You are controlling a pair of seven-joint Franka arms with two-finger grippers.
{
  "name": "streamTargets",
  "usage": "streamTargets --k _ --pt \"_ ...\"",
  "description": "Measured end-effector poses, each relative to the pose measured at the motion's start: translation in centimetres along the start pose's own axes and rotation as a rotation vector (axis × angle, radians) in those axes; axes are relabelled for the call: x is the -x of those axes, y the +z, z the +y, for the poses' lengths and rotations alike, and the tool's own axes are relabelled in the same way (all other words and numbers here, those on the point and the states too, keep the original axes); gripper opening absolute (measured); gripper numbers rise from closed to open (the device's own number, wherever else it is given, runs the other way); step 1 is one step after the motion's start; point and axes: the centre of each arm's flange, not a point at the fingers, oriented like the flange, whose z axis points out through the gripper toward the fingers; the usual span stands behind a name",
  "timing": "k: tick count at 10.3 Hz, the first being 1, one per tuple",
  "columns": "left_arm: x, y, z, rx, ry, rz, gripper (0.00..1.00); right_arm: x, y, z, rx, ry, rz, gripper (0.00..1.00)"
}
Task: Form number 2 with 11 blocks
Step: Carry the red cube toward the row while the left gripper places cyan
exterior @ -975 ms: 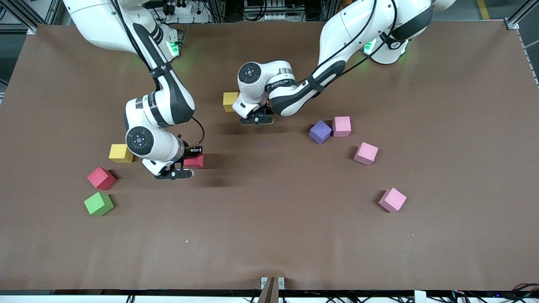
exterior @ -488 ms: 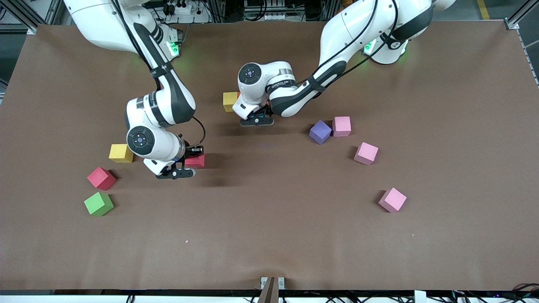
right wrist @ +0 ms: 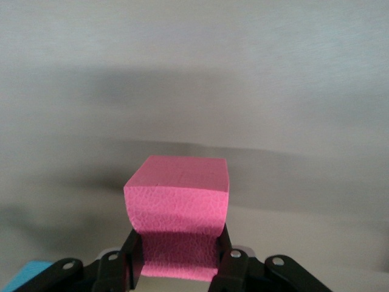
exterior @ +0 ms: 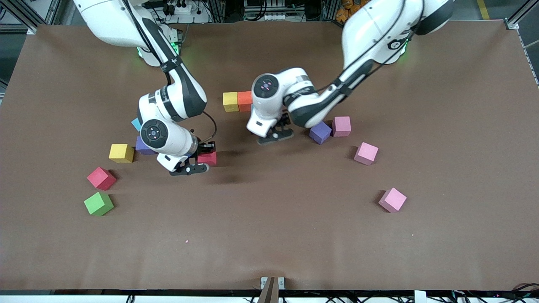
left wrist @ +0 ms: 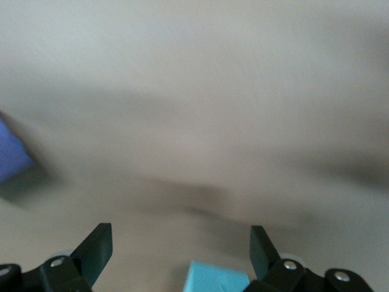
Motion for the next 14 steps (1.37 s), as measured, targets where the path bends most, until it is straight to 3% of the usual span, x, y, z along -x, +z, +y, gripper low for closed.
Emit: streamTargets --k 2,5,8,11,12,14 --pt "-5.0 0.0 -3.6 -0.057 -0.100 -0.008 1.00 1.7 -0.1 -4.7 -0.023 -0.003 0.013 0.50" --pt "-5.7 3.0 -7.3 -0.121 -0.211 -0.029 1.00 5.6 2.1 -12.6 -0.023 0.060 0.052 0.50" --pt "-6.5 1.6 -11.1 -0.082 -0.423 0.010 1.00 9.3 6.4 -16.5 -0.033 0.084 0.109 0.50" --pt "-7.8 -0.7 -14.5 0.001 -0.644 0.003 1.00 9.8 7.6 -16.8 -0.024 0.089 0.101 0.50" --pt "-7.0 0.3 -14.8 0.032 -0.688 -0.012 1.00 9.9 8.1 -16.8 -0.018 0.087 0.094 0.50" --pt "-4.5 2.8 -15.5 0.023 -0.719 -0.028 1.00 10.5 9.9 -17.4 -0.004 0.072 0.081 0.50"
